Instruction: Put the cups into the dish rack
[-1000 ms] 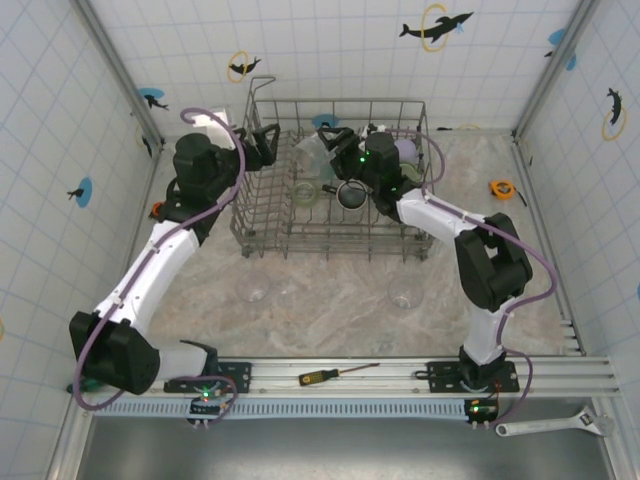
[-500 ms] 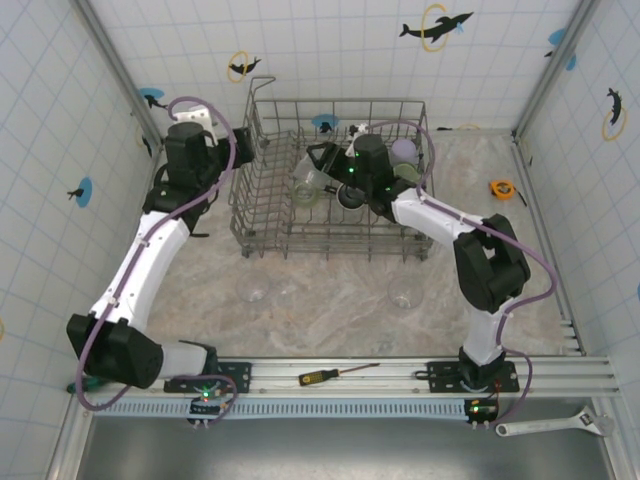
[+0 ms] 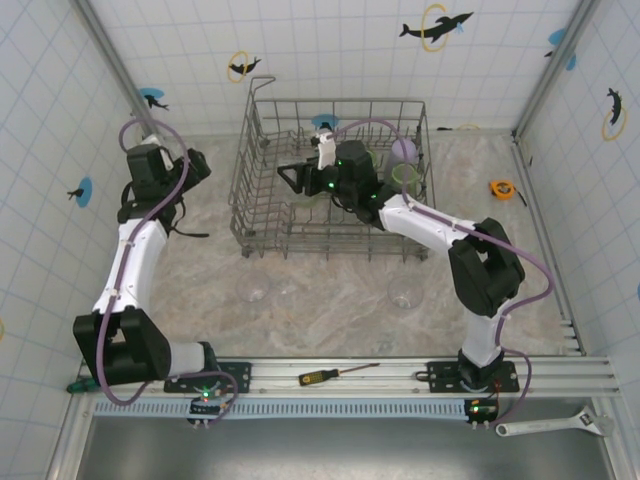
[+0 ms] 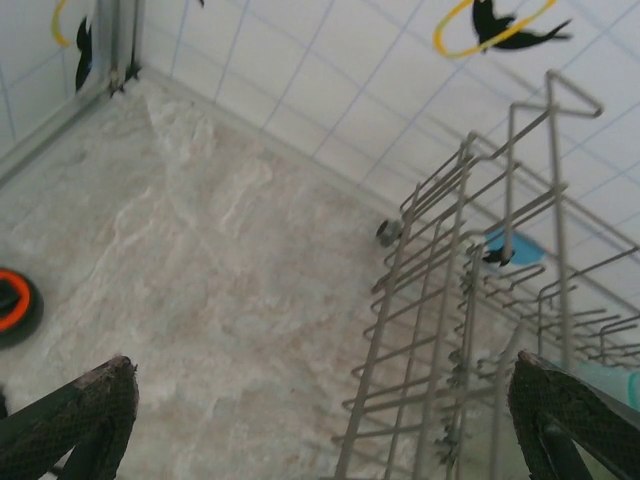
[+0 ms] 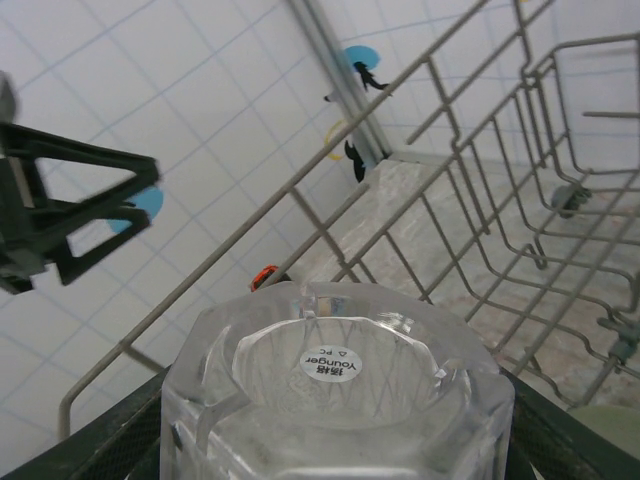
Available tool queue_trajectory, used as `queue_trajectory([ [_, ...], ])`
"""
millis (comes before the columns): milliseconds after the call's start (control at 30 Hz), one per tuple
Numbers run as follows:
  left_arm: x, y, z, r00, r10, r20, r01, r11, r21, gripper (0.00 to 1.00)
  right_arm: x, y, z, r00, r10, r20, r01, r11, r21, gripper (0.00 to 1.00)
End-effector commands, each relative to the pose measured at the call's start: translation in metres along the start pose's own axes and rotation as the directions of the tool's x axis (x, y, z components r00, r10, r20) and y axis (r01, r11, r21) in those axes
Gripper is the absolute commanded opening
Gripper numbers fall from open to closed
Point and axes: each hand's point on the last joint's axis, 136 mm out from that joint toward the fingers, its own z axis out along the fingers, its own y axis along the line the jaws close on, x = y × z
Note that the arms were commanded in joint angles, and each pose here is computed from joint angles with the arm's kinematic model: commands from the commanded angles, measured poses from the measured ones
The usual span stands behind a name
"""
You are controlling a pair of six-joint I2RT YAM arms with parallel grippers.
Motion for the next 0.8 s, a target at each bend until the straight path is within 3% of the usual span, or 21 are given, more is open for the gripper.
queue_trajectory([
  [0,0.012,-0.004,0.006,1.0,-0.013,-0.028,0.014,0.999,0.043,0.97,-0.028,0.031,0.002,0.983,-0.157,0.094,0.167,0.98,-0.111,0.44],
  [533,0.063,0.024,0.021,0.99,-0.023,-0.14,0.028,0.999,0.035,0.97,0.002,0.041,0.028,0.935,-0.344,0.086,0.355,0.903,-0.243,0.43],
  [767,0.068,0.027,0.024,0.988,-0.033,-0.153,0.039,0.999,0.034,0.97,0.017,0.039,0.038,0.891,-0.446,0.08,0.451,0.857,-0.248,0.44],
])
